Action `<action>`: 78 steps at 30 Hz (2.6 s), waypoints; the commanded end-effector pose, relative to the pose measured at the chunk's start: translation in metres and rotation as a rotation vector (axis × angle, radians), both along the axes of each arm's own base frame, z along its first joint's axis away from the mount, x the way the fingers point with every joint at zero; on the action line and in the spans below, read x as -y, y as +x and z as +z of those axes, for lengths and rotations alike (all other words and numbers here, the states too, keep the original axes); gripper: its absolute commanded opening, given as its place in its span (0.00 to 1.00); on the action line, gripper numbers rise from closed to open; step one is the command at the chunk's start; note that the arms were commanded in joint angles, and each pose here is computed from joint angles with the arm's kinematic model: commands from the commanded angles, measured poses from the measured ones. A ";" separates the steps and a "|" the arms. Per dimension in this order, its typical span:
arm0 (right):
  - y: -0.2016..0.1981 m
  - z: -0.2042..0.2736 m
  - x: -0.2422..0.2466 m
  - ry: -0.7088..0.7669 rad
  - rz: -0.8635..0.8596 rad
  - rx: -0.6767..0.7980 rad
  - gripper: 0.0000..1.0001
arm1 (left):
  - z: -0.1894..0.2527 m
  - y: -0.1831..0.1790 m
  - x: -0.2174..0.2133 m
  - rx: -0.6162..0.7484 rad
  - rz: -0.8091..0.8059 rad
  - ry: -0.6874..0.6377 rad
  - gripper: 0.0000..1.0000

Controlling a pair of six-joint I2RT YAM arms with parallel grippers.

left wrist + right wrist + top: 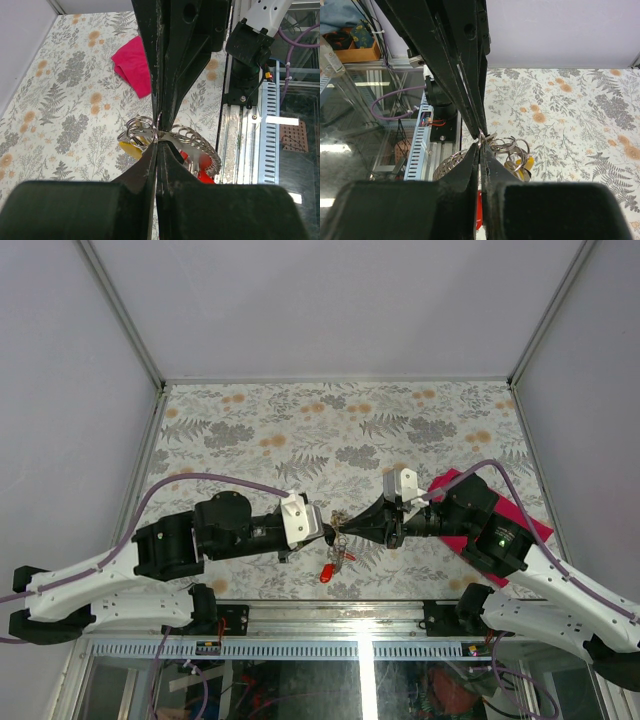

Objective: Put the keys on the keyring

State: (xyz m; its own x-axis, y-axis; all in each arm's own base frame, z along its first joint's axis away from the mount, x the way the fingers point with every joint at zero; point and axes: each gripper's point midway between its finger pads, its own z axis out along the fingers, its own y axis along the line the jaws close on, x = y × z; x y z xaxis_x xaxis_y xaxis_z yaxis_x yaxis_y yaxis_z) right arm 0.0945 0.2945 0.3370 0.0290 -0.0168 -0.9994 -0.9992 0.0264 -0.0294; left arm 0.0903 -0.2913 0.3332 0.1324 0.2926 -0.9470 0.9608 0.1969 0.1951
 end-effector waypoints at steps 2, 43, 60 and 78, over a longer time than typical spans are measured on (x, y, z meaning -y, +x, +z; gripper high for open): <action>0.006 0.043 0.000 0.118 -0.037 0.061 0.00 | 0.011 -0.004 0.002 0.013 -0.025 -0.012 0.00; 0.019 0.065 0.010 0.220 -0.155 0.034 0.00 | -0.011 0.002 0.002 -0.010 0.003 0.097 0.00; 0.019 0.092 0.021 0.598 -0.162 -0.079 0.00 | 0.023 0.009 0.002 0.005 0.065 -0.086 0.01; -0.004 0.099 0.024 0.517 -0.073 0.129 0.00 | 0.103 -0.002 -0.014 0.033 0.044 -0.452 0.29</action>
